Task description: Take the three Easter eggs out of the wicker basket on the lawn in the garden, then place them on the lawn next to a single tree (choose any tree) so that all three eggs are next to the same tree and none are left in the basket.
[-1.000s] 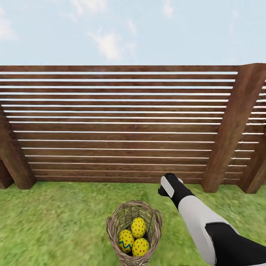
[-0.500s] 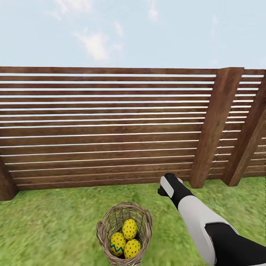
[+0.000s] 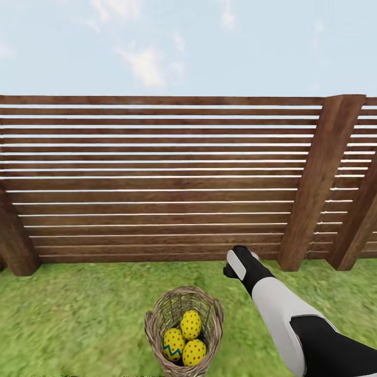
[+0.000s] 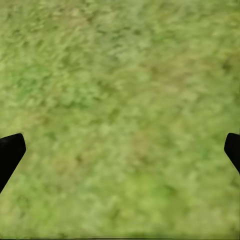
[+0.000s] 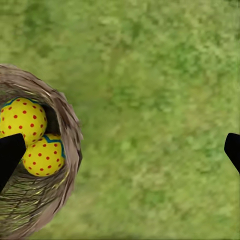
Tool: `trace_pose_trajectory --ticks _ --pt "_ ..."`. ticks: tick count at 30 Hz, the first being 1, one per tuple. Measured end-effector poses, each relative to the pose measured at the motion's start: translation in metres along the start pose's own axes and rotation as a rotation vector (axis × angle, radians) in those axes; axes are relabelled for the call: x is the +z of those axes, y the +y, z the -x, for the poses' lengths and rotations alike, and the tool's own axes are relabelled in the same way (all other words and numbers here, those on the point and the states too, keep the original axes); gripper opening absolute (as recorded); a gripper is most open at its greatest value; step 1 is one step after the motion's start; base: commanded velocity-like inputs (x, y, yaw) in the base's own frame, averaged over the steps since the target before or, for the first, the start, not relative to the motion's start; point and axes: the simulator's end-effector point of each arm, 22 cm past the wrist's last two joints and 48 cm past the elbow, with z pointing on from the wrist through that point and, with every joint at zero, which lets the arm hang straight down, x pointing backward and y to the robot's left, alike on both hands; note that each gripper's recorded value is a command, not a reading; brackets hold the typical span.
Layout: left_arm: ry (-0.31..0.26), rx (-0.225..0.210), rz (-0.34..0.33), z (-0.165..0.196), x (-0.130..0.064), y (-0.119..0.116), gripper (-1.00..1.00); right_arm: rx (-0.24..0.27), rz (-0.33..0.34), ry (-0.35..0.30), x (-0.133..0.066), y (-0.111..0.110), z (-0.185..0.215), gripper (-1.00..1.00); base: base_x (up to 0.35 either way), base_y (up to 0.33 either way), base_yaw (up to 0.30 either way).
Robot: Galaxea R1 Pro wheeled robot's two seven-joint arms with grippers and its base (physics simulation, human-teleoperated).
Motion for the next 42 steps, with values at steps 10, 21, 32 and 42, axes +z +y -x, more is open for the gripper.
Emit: trace_pose_trajectory --ticks 10,21,32,42 --pt "0.001 0.000 0.000 0.000 0.000 0.000 1.00 0.000 0.000 0.001 0.001 0.000 0.000 1.00 0.000 0.000 0.220" --pt "-0.002 0.000 0.000 0.001 0.000 0.000 1.00 0.000 0.000 0.002 0.001 0.000 -0.001 1.00 0.000 0.000 0.029" --pt "-0.005 -0.001 -0.001 0.002 0.000 0.000 1.00 0.000 0.000 0.002 0.001 0.000 -0.001 1.00 0.000 0.000 0.002" --pt "-0.005 -0.001 -0.001 -0.012 0.012 -0.004 1.00 0.000 -0.001 0.001 0.017 0.001 -0.011 1.00 0.000 0.000 0.000"
